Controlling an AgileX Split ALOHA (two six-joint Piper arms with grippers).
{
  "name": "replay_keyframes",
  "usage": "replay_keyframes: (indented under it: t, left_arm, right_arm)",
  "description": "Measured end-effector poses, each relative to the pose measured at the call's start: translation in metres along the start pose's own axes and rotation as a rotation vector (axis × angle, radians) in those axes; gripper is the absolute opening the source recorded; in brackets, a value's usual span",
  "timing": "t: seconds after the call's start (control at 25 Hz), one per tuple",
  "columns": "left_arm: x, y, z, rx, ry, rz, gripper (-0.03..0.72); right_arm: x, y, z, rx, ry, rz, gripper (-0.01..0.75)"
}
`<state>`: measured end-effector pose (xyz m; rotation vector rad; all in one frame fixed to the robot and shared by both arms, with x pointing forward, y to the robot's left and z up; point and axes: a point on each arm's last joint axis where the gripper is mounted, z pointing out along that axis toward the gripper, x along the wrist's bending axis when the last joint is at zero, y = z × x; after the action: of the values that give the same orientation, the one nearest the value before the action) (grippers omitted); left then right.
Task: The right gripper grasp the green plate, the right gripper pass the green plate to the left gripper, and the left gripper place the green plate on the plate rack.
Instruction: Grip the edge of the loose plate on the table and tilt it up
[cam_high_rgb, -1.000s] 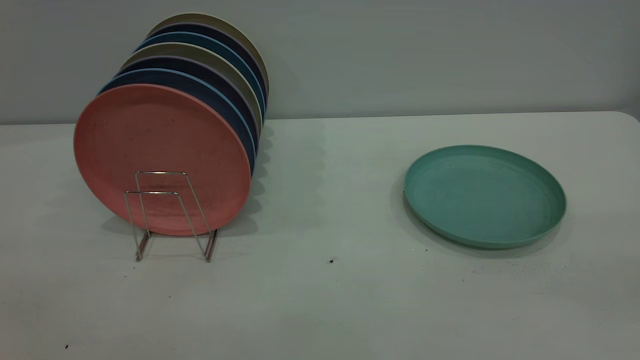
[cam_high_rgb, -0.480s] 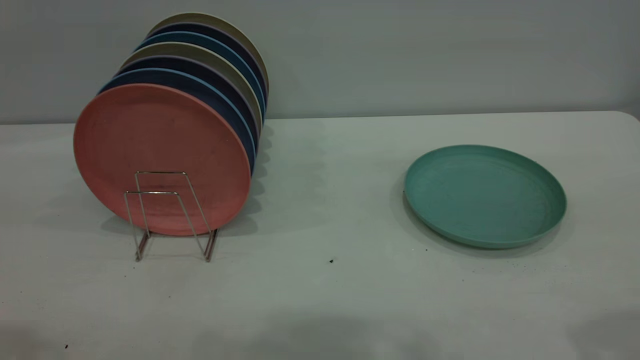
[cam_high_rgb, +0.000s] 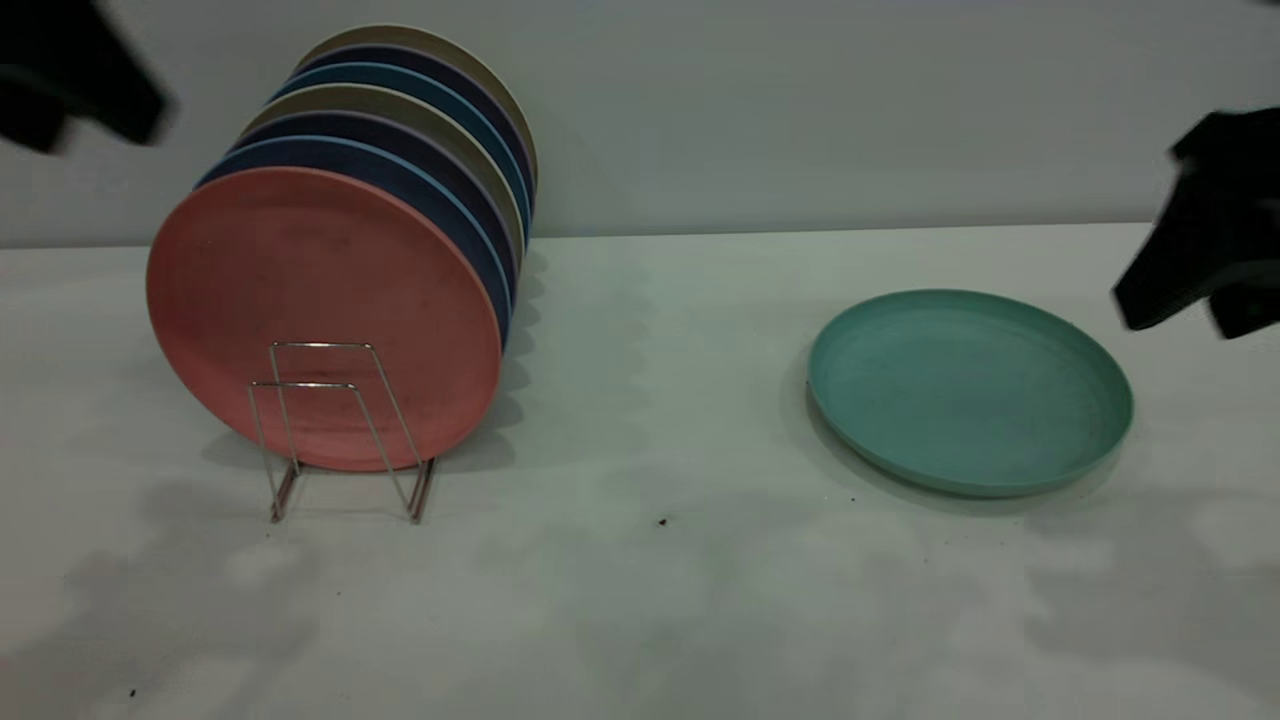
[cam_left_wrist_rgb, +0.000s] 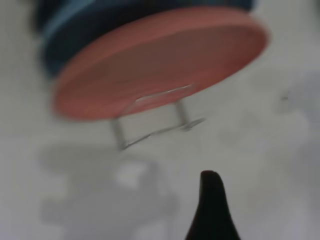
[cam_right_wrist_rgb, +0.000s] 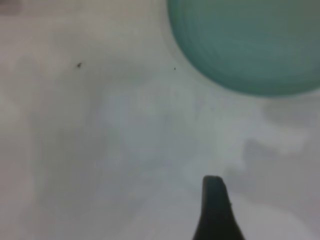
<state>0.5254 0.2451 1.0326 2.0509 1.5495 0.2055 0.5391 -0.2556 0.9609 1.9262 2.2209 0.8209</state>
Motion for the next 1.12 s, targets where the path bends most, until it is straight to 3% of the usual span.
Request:
replay_keyframes:
  t: [0.28,0.52,0.72,0.92,1.12]
  left_arm:
    - [-0.036,0.007,0.066,0.045,-0.075,0.065,0.574]
    - [-0.055,0.001,0.105,0.058,-0.072,0.104,0.574]
    - [-0.059,0.002,0.114,0.038,-0.062,0.117,0.574]
    - [-0.059,0.003,0.114,0.028,-0.059,0.116,0.572]
    - [-0.059,0.003,0.114,0.027,-0.059,0.116,0.57]
  right_arm:
    - [-0.03,0.027,0.039,0.048,0.007,0.071,0.542]
    - [-0.087,0.036,0.067,0.076,0.051,0.205,0.538]
    - [-0.125,0.034,0.101,0.061,0.143,0.289,0.519]
    - [-0.159,0.03,0.126,0.041,0.15,0.367,0.496]
    - [-0.168,0.029,0.146,0.062,0.188,0.377,0.483]
